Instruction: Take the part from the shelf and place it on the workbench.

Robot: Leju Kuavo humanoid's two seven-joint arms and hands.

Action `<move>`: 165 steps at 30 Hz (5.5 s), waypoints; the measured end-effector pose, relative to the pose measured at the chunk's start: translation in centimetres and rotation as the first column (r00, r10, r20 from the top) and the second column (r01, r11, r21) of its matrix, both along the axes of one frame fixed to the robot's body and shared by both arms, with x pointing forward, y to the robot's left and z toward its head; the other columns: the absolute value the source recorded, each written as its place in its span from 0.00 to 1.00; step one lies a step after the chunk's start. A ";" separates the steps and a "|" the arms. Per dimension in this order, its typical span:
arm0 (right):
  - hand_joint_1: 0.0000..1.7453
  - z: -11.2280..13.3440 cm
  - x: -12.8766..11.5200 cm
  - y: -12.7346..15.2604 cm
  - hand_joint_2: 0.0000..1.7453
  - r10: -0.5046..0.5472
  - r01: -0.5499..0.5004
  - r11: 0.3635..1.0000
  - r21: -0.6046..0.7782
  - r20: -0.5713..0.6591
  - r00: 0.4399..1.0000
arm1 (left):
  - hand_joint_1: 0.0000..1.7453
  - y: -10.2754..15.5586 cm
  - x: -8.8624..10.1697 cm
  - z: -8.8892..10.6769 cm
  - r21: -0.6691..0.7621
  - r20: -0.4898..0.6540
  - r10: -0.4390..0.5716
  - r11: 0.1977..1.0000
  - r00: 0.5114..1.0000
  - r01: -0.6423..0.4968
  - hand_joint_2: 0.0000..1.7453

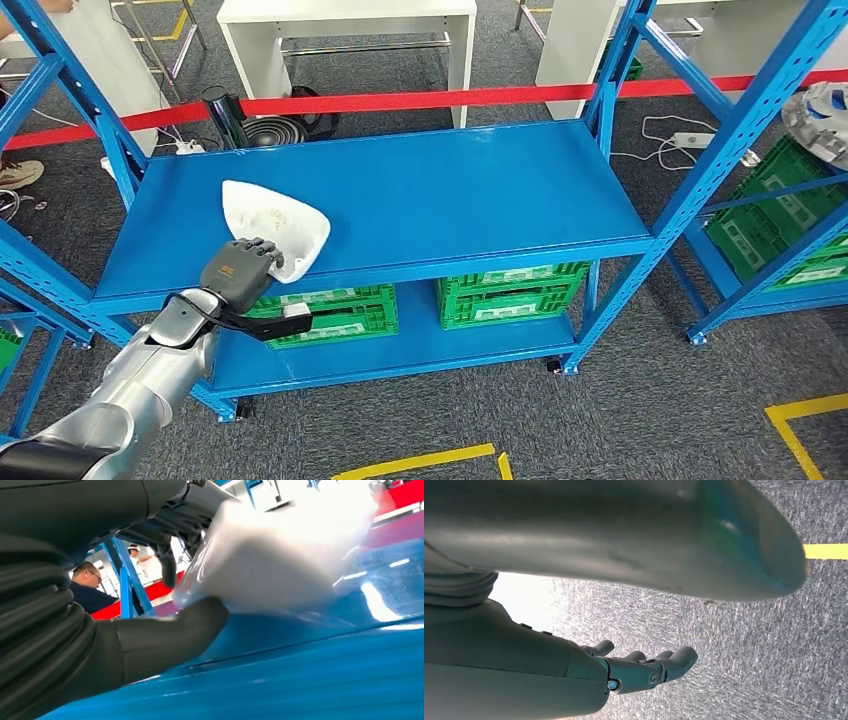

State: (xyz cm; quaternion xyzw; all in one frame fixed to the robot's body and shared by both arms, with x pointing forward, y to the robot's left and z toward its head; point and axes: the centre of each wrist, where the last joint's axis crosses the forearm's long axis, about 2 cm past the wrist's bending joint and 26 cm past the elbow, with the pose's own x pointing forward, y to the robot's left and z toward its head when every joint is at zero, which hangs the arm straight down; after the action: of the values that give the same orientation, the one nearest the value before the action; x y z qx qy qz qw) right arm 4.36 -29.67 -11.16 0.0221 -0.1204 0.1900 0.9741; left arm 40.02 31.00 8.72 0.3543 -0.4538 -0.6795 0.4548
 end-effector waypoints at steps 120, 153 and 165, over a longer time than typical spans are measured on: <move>0.00 0.1 0.4 1.0 0.00 -0.094 0.095 0.995 0.030 -0.007 0.996 | 1.00 -9.7 10.5 26.3 -0.575 0.351 -0.156 0.742 0.923 0.344 1.00; 0.00 0.1 0.4 1.5 0.00 -0.100 0.100 0.994 0.040 -0.014 0.995 | 1.00 -10.8 10.3 27.2 -0.595 0.368 -0.201 0.700 0.908 0.396 1.00; 0.00 0.1 0.5 1.3 0.00 -0.093 0.094 0.995 0.035 -0.014 0.996 | 1.00 -10.2 10.4 26.9 -0.622 0.355 -0.216 0.671 0.909 0.403 1.00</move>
State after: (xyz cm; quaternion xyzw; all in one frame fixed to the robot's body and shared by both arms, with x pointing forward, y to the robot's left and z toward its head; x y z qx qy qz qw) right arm 4.86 -28.36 -11.10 0.0352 -0.1189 0.1418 0.9821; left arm 50.40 20.84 35.61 0.1621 -0.7789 -0.4810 0.3682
